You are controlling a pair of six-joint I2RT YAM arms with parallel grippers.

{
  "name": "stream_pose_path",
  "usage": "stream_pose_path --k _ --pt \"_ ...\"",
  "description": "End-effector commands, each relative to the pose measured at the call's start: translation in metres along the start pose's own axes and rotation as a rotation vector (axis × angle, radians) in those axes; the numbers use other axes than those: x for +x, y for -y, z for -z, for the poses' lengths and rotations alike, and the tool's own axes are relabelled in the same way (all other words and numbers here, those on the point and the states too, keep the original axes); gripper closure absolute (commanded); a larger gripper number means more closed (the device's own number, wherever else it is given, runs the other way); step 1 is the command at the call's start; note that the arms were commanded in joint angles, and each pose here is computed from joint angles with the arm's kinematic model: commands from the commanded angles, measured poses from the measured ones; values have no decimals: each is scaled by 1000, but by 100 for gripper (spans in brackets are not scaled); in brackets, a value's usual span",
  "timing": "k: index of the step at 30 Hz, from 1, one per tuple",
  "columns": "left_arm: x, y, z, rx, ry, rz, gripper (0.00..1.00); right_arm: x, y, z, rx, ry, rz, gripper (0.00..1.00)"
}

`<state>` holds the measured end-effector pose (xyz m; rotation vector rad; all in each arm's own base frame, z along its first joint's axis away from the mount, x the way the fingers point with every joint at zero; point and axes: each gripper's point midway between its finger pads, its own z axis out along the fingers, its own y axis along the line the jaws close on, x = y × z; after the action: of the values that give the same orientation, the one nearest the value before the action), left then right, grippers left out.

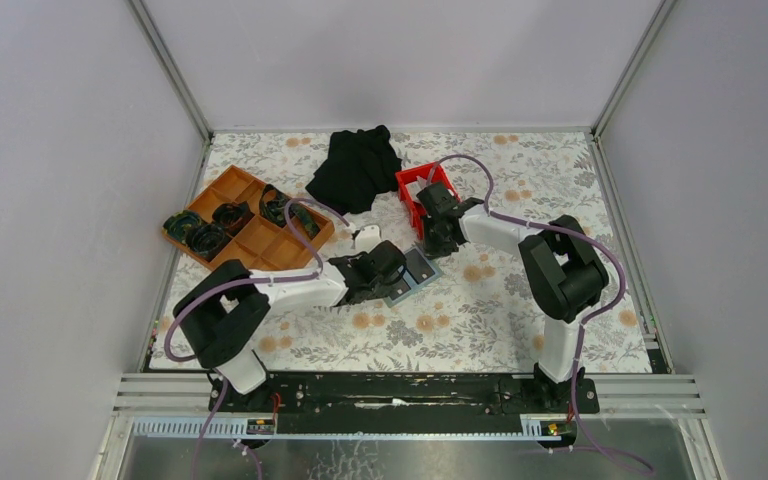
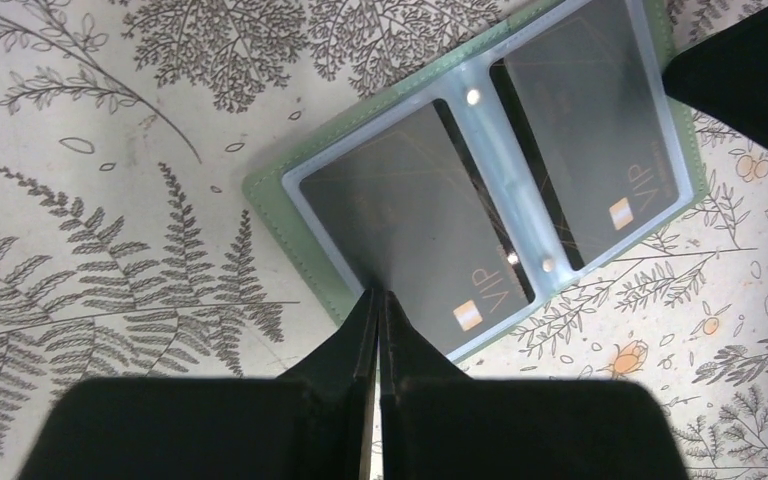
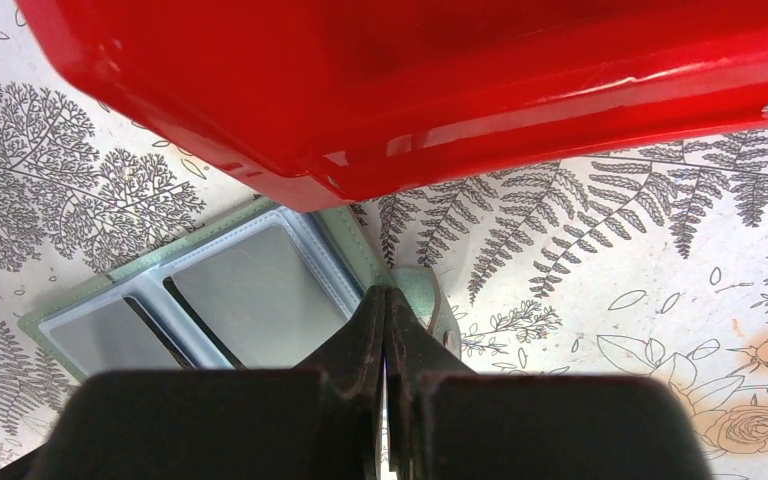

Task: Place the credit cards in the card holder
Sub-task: Move the card holder to the center of the board.

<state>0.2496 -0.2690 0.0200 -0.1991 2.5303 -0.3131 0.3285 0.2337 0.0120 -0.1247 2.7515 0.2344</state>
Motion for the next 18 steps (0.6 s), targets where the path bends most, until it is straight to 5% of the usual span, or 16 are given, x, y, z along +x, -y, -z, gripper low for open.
stream_pose_path --k 1,18 --pt "1 -18 12 -54 12 -30 97 53 14 -11 53 -163 5 100" --pt "19 -43 2 -138 -32 -55 96 83 1 0 35 -196 -14 100"
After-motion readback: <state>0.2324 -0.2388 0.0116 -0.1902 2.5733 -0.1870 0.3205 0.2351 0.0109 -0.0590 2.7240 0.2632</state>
